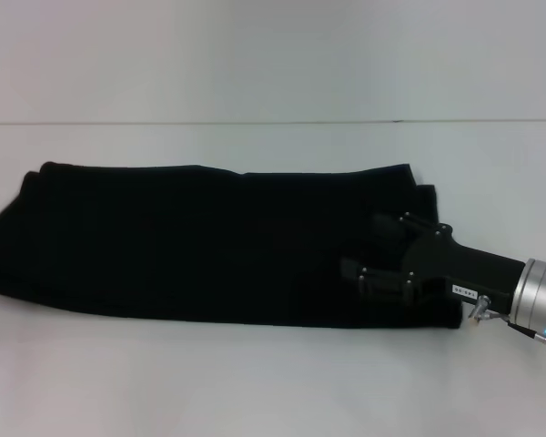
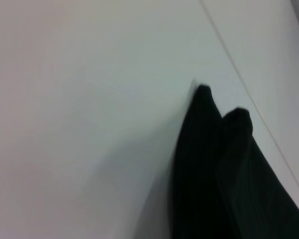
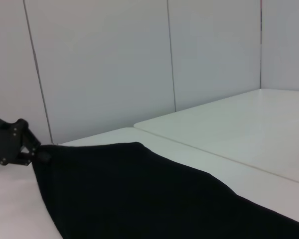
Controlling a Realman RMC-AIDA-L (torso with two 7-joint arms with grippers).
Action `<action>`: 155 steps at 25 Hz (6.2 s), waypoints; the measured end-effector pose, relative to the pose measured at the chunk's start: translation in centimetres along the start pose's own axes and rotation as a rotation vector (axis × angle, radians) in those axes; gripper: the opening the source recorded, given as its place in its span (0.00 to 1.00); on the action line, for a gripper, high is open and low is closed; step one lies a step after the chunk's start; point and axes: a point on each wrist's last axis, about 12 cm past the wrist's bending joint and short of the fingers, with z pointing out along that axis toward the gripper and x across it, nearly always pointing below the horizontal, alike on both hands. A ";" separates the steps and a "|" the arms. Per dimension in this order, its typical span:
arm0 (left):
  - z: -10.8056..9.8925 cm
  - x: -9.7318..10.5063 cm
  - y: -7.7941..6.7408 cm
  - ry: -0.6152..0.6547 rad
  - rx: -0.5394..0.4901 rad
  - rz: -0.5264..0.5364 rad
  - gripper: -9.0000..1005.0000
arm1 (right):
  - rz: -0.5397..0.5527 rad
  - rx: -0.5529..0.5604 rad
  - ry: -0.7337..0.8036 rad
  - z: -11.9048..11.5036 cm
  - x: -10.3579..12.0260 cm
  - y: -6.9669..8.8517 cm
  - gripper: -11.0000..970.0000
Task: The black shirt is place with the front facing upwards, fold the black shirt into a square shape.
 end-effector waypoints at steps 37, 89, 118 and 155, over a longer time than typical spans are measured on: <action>-0.9 -2.4 -2.4 -0.143 0.182 0.077 0.06 | 0.032 0.027 0.022 -0.5 1.0 0.1 0.97; 14.6 17.7 -17.0 0.487 0.715 0.229 0.07 | 0.114 0.235 0.119 2.9 0.8 -2.0 0.97; 15.1 19.8 -14.9 0.642 0.550 0.385 0.08 | 0.191 0.397 0.017 1.4 0.0 -4.3 0.97; 9.7 16.3 -13.6 0.438 0.899 0.715 0.70 | 0.138 0.230 -0.161 -3.4 1.4 -1.0 0.97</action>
